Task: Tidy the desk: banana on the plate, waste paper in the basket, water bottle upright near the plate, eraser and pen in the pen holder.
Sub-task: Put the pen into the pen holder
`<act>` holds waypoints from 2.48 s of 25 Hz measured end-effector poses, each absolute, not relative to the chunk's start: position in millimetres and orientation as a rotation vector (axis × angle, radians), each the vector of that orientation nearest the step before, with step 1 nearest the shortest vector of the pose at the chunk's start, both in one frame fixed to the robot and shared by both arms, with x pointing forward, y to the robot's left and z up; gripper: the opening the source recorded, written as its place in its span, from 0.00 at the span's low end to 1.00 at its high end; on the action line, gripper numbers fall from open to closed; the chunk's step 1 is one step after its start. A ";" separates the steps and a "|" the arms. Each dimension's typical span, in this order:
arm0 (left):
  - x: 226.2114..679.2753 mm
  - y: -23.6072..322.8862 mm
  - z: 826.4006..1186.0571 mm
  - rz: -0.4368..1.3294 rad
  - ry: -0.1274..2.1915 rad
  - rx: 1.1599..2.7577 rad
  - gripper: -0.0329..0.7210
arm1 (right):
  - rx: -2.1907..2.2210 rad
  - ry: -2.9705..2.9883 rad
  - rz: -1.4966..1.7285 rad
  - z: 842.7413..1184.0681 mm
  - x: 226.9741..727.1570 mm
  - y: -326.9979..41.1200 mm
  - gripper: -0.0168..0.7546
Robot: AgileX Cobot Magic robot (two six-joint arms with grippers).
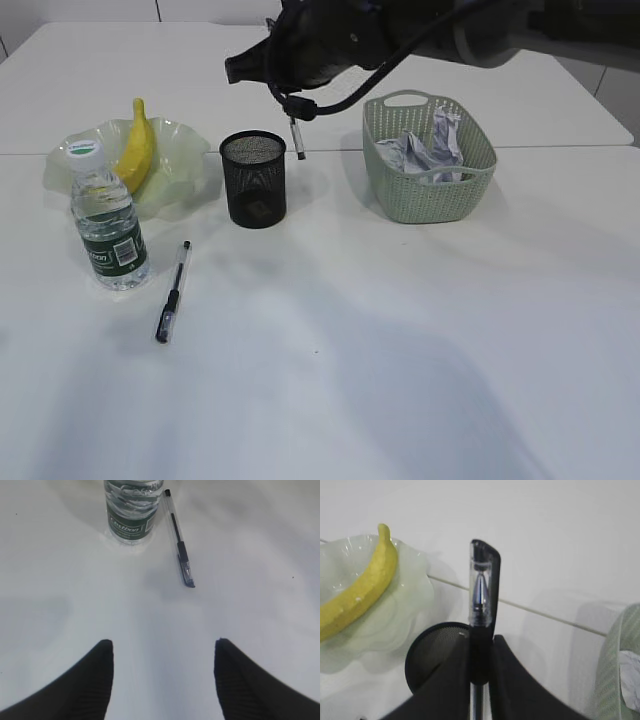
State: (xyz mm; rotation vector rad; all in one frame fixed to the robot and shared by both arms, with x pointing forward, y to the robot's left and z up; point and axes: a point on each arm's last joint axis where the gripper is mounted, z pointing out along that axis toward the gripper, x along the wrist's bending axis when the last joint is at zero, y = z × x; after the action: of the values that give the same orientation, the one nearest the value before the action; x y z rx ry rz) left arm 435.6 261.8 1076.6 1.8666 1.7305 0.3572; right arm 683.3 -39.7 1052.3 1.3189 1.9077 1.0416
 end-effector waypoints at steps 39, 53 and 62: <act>437.4 262.2 1077.7 0.381 1.719 1.854 0.65 | 1.040 1.831 1.421 1004.4 716.1 -19.3 0.08; 437.6 262.3 1077.8 0.384 1.718 1.853 0.65 | 1.017 1.862 1.393 988.6 718.5 -17.2 0.08; 438.4 262.3 1078.4 0.394 1.713 1.845 0.65 | 1.029 1.887 1.371 973.6 720.2 -16.2 0.08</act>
State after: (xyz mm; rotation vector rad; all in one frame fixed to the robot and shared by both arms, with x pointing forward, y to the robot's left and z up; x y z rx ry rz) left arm 438.4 262.3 1078.4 1.8454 1.7127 0.3936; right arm 720.2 -16.2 973.6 1.0290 1.8870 1.3707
